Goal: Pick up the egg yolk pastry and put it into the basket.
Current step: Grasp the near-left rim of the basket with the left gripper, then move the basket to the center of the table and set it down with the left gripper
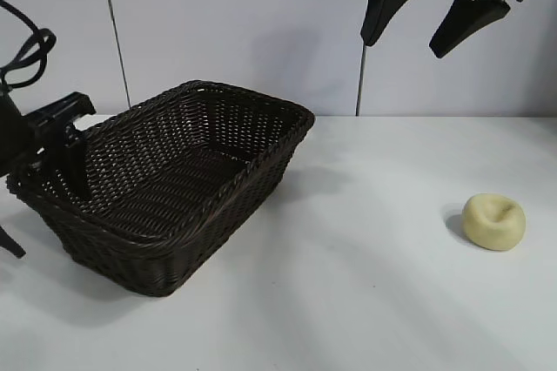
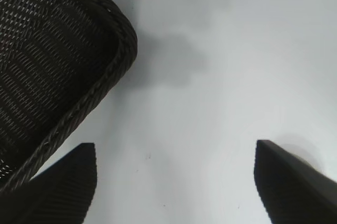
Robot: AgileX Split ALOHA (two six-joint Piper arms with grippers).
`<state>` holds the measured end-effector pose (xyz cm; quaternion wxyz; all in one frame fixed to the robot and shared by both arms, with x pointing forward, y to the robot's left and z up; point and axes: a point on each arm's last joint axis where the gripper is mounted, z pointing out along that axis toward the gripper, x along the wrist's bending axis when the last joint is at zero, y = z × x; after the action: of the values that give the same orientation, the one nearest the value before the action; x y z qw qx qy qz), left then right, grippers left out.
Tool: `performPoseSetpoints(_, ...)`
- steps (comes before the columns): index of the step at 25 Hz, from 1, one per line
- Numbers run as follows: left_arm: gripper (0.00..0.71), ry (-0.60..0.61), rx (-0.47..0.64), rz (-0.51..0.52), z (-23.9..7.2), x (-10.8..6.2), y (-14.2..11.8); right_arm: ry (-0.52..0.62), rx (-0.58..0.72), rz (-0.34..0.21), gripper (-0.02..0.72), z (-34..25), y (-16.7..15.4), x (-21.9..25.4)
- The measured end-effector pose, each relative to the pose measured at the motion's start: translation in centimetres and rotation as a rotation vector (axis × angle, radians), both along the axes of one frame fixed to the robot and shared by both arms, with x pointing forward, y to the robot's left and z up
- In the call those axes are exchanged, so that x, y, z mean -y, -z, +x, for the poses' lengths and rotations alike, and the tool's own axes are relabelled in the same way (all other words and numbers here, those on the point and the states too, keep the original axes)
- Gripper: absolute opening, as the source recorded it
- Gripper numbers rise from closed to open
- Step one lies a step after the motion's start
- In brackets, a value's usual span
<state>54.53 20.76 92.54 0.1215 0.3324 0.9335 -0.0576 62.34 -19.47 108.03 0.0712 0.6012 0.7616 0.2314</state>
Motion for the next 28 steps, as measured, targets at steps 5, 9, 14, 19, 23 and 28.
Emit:
performPoseSetpoints(5,0.505,-0.001,-0.003,-0.001,0.2,0.1,0.5,0.0,0.0,0.0,0.591,0.0,0.0,0.0)
performPoseSetpoints(9,0.369,-0.001,-0.002,-0.002,0.2,0.1,0.5,0.0,0.0,0.0,0.591,0.0,0.0,0.0)
performPoseSetpoints(14,0.185,-0.001,-0.004,-0.003,0.2,0.1,0.5,0.0,0.0,0.0,0.591,0.0,0.0,0.0)
performPoseSetpoints(19,0.13,-0.005,-0.005,-0.007,0.2,0.1,0.5,0.0,0.0,0.0,0.591,0.0,0.0,0.0)
performPoseSetpoints(23,0.13,-0.004,-0.007,-0.008,0.2,0.1,0.4,0.0,0.0,0.0,0.591,0.0,0.0,0.0)
performPoseSetpoints(28,0.123,0.005,0.018,-0.019,0.0,0.1,-1.3,0.001,0.0,0.0,0.591,0.0,0.0,0.0)
